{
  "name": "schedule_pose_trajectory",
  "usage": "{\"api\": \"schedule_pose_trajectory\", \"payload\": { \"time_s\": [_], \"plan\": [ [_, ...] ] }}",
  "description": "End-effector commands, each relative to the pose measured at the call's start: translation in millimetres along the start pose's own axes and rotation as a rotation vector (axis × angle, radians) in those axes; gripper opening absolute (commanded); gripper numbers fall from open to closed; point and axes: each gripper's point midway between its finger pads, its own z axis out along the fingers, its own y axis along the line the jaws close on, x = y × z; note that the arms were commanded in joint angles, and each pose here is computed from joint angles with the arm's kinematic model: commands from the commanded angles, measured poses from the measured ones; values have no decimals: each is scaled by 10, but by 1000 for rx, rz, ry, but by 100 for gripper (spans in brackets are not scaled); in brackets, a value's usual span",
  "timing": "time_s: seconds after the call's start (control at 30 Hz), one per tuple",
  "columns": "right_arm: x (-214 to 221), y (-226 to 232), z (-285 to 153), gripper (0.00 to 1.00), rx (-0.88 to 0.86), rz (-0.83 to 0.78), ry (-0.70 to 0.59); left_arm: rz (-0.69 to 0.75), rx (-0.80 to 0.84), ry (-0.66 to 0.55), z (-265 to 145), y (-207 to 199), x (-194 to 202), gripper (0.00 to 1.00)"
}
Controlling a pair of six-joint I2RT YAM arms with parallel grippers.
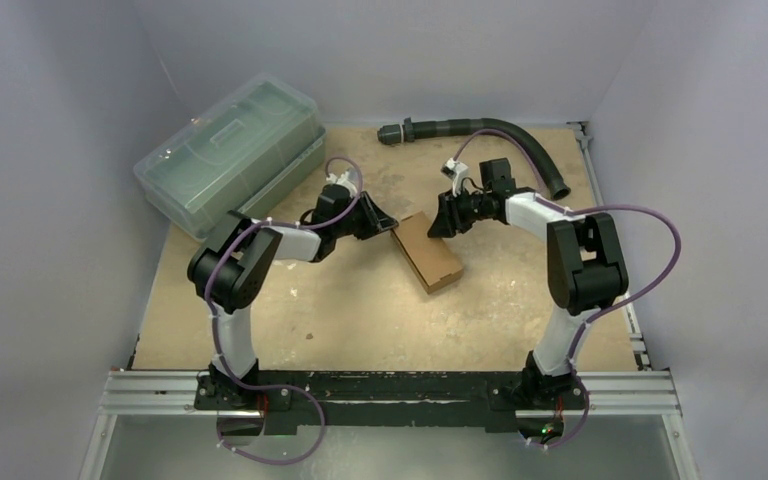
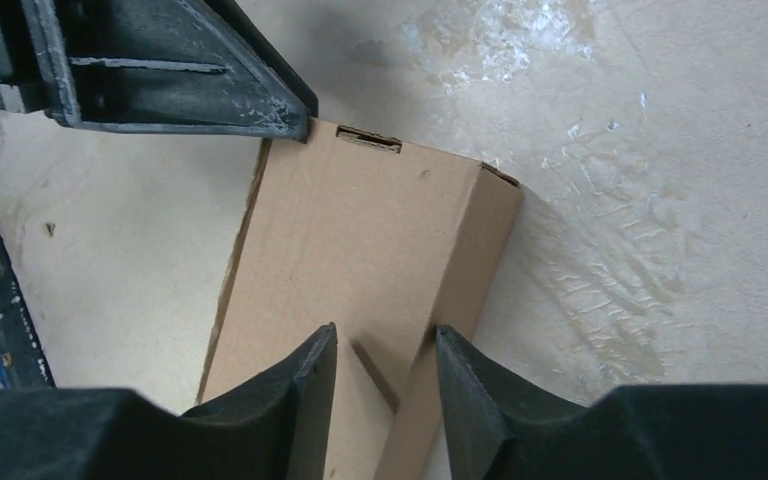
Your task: Fold the paper box
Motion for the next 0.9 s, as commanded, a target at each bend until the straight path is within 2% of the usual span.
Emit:
{"api": "schedule_pose_trajectory", "payload": {
  "time_s": [0.0,0.1,0.23,0.37,0.53,0.7,0.87],
  "plan": [
    [-130,66,-23,41,49,-90,0,-33,51,28,-23,-74,122,12],
    [-128,68,5,37,73,-110,12,-33,52,-33,-124,-112,-1,15],
    [-147,34,4,35,93,-123,7,18,0,-178,-435,-155,-366,38],
    [-153,8,-17,33,111,-138,13,73,-13,-188,-672,-311,-443,50],
    [-172,32,-48,30,113,-157,8,-26,20,-148,-852,-247,-171,55],
    [-220,158,-46,27,97,-199,1,-160,38,-44,-768,-172,242,55],
    [-209,265,-12,24,85,-231,9,-183,69,-47,-653,-263,258,55]
  ]
}}
